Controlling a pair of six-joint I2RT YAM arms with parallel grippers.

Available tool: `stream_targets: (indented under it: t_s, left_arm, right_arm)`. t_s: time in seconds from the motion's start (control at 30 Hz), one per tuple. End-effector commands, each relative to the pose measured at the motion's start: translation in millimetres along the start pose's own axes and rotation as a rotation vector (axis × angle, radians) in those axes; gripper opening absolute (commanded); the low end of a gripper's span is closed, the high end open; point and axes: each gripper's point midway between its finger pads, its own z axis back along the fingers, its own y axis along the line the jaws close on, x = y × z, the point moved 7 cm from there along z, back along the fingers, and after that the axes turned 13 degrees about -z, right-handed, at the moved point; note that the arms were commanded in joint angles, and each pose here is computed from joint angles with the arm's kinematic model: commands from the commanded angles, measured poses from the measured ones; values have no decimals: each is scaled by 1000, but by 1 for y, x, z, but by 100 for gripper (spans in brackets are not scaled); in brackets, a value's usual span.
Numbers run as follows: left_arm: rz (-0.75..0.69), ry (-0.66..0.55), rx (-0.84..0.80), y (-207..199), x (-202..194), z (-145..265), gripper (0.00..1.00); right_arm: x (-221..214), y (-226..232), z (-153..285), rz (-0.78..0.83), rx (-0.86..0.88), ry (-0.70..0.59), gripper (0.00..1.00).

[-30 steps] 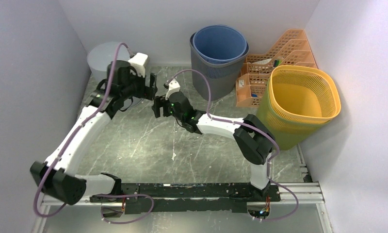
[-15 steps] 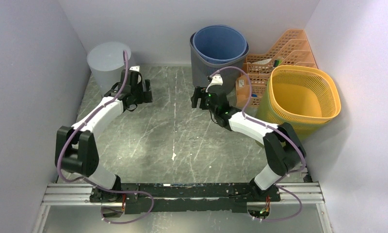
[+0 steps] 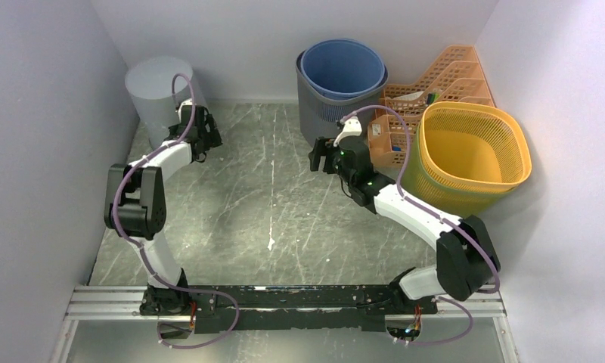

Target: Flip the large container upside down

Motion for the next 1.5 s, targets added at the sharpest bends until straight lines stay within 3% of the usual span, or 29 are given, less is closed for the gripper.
stream_targets:
  t_s: [0.0, 0.17, 0.53, 0.63, 0.8, 1.1, 1.3, 1.47]
  left_arm:
    - [45, -64, 90, 23, 21, -33, 96]
    - [66, -68, 128, 43, 29, -44, 96]
    - [33, -64, 199, 72, 45, -24, 99]
    - [40, -60, 131, 68, 48, -4, 99]
    - [-31, -20, -132, 46, 47, 50, 100]
    - [-175, -151, -495, -17, 38, 166, 100]
    - [-244, -144, -495, -38, 17, 184, 100]
    - [-304, -135, -533, -58, 4, 187, 99]
  right_arm:
    - [5, -9, 15, 28, -28, -17, 78]
    - [4, -13, 24, 39, -41, -10, 78]
    - [-4, -18, 30, 71, -55, 44, 78]
    - [5, -15, 35, 86, -60, 36, 79]
    - [27, -6, 43, 139, -67, 45, 79]
    - [92, 7, 77, 193, -189, -38, 85]
    - [137, -6, 112, 225, -422, -155, 94]
    - [173, -1, 139, 197, -439, -222, 94]
